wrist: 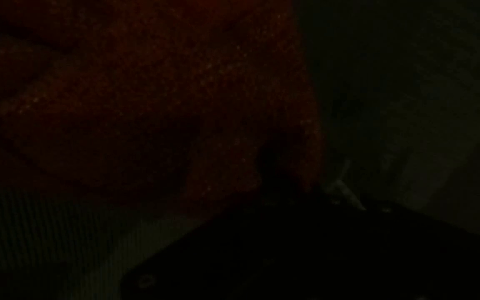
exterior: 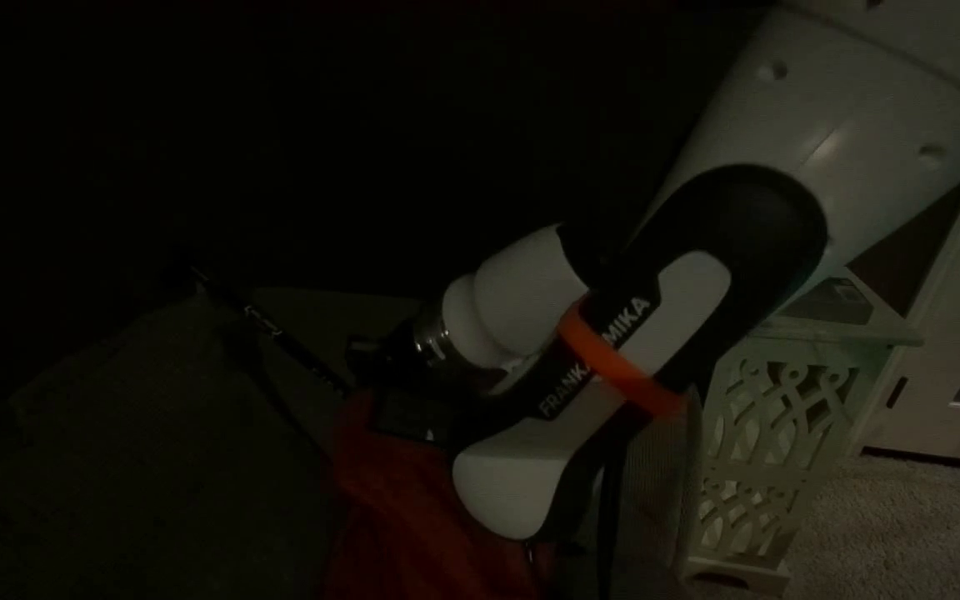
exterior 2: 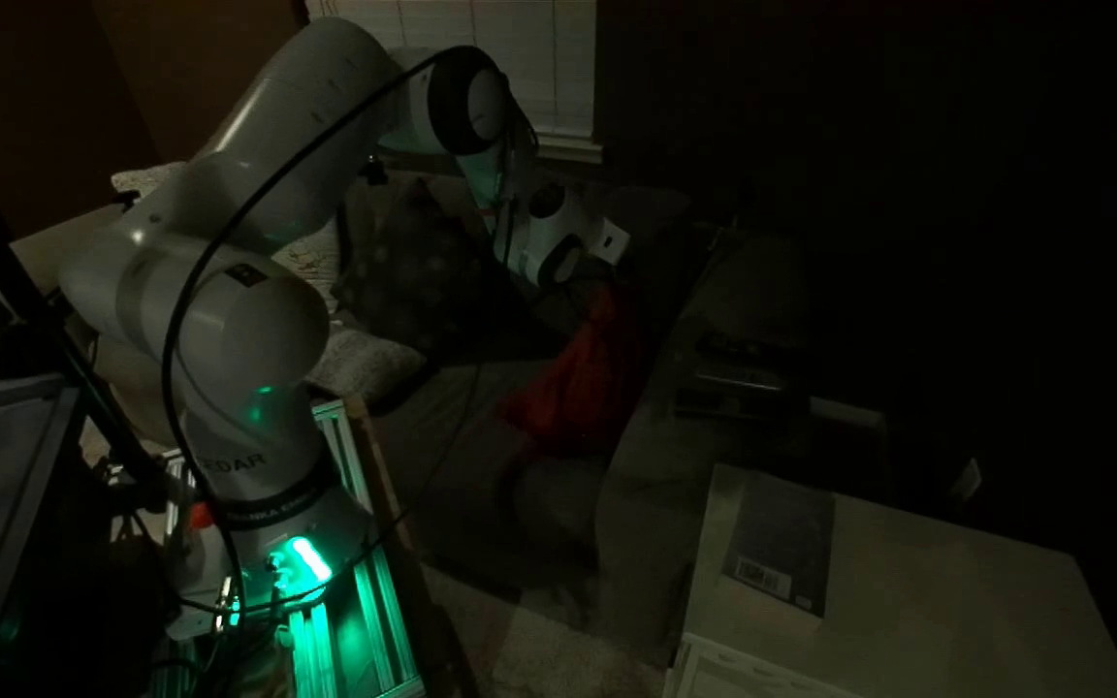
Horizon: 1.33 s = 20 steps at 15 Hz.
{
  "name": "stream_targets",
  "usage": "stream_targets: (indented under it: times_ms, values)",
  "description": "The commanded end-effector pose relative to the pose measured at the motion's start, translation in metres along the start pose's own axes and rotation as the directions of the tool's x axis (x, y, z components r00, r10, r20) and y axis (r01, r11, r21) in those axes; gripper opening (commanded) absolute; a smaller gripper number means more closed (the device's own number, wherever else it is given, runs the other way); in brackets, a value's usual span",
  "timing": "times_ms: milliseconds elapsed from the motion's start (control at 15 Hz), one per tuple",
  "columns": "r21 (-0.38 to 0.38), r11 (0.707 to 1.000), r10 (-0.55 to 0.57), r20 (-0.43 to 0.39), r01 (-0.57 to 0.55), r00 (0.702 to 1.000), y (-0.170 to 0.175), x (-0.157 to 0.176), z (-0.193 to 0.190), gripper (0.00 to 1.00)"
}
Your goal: Move the orange cloth backwards.
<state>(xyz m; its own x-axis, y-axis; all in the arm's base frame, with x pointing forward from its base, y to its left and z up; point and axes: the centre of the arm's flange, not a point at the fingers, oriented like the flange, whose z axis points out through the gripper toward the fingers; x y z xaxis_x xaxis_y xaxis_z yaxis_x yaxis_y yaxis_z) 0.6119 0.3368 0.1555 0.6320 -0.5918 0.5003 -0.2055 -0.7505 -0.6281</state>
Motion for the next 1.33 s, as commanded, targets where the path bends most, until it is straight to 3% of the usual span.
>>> stream_targets:
  times_ms: [0, 67, 133, 400, 533, 867, 1267]
  values:
    - [0.082, 0.996, -0.036, -0.089, 0.043, 0.995, -0.045, 0.008, -0.078, 0.01]
    - [0.058, 0.996, -0.059, -0.073, 0.063, 0.996, -0.045, 0.003, -0.075, 0.01]
    - [0.062, 0.997, -0.034, -0.063, 0.038, 0.997, -0.033, 0.005, -0.04, 0.05]
    - [0.054, 0.997, -0.055, -0.04, 0.057, 0.998, -0.036, -0.008, -0.053, 0.01]
    - [0.085, 0.995, -0.051, -0.092, 0.059, 0.994, -0.049, 0.006, -0.062, 0.01]
    - [0.185, 0.966, -0.135, -0.224, 0.178, 0.965, -0.105, 0.056, -0.122, 0.01]
    - [0.383, 0.89, -0.095, -0.373, 0.247, 0.923, -0.189, 0.084, -0.213, 0.01]
